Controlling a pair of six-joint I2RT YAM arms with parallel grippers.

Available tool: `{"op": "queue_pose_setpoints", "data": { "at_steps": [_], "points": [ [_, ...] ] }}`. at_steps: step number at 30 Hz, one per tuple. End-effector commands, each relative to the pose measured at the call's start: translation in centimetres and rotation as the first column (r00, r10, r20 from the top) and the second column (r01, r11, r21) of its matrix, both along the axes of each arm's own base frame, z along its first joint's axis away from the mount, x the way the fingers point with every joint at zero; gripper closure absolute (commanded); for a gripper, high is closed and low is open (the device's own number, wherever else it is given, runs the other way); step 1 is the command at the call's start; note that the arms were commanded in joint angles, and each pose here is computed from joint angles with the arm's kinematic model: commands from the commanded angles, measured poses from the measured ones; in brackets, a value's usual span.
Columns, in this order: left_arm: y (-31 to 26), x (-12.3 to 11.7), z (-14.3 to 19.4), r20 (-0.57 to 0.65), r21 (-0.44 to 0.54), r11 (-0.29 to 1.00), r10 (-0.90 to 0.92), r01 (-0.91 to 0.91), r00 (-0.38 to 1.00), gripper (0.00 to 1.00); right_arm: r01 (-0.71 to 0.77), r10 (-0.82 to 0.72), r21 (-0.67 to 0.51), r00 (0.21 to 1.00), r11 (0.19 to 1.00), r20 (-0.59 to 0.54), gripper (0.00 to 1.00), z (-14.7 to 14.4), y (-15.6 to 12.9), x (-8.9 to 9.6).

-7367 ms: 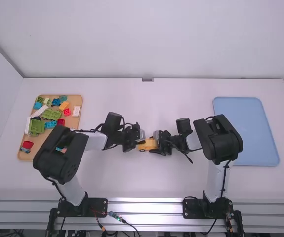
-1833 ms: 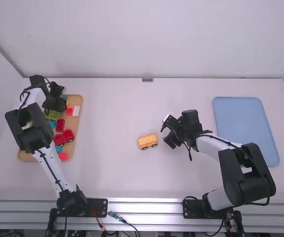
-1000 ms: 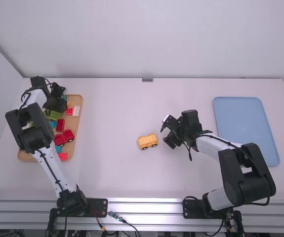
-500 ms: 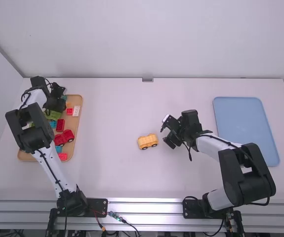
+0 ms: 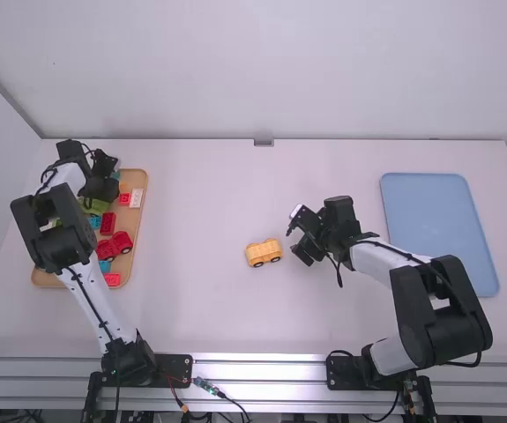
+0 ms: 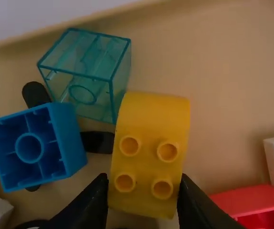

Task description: Assemble lego blocks to make yellow taxi

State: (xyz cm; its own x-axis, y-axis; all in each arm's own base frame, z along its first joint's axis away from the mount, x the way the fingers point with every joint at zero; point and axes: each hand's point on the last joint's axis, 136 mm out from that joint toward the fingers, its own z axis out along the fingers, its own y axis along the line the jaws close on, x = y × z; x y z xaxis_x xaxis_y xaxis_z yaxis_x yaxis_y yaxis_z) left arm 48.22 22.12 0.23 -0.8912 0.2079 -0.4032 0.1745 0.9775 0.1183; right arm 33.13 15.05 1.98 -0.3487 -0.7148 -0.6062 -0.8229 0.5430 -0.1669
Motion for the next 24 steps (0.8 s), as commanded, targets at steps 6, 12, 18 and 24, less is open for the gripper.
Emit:
{"op": "queue_pose_setpoints", "data": {
  "at_steps": [6, 12, 18, 24],
  "points": [
    [-1.9, 0.4, -1.0, 0.02, -0.086, 0.996, -0.036, 0.038, 0.999, 0.64, -0.004, 0.003, 0.012, 1.0, 1.0, 0.02, 0.01, 0.9, 0.2, 0.0],
    [-1.7, 0.5, -1.0, 0.025, -0.083, 0.996, -0.03, 0.032, 0.999, 0.81, -0.004, 0.004, 0.013, 1.0, 1.0, 0.02, 0.01, 0.9, 0.2, 0.0],
    [-1.8, 0.7, -0.9, 0.032, -0.083, 0.996, -0.03, 0.032, 0.999, 0.76, -0.004, 0.003, 0.013, 1.0, 1.0, 0.02, 0.01, 0.9, 0.2, 0.0],
    [-2.2, 1.1, -0.7, 0.057, -0.117, 0.992, -0.028, 0.035, 0.998, 0.44, -0.004, 0.004, 0.012, 1.0, 1.0, 0.02, 0.01, 0.9, 0.2, 0.0]
  ]
}}
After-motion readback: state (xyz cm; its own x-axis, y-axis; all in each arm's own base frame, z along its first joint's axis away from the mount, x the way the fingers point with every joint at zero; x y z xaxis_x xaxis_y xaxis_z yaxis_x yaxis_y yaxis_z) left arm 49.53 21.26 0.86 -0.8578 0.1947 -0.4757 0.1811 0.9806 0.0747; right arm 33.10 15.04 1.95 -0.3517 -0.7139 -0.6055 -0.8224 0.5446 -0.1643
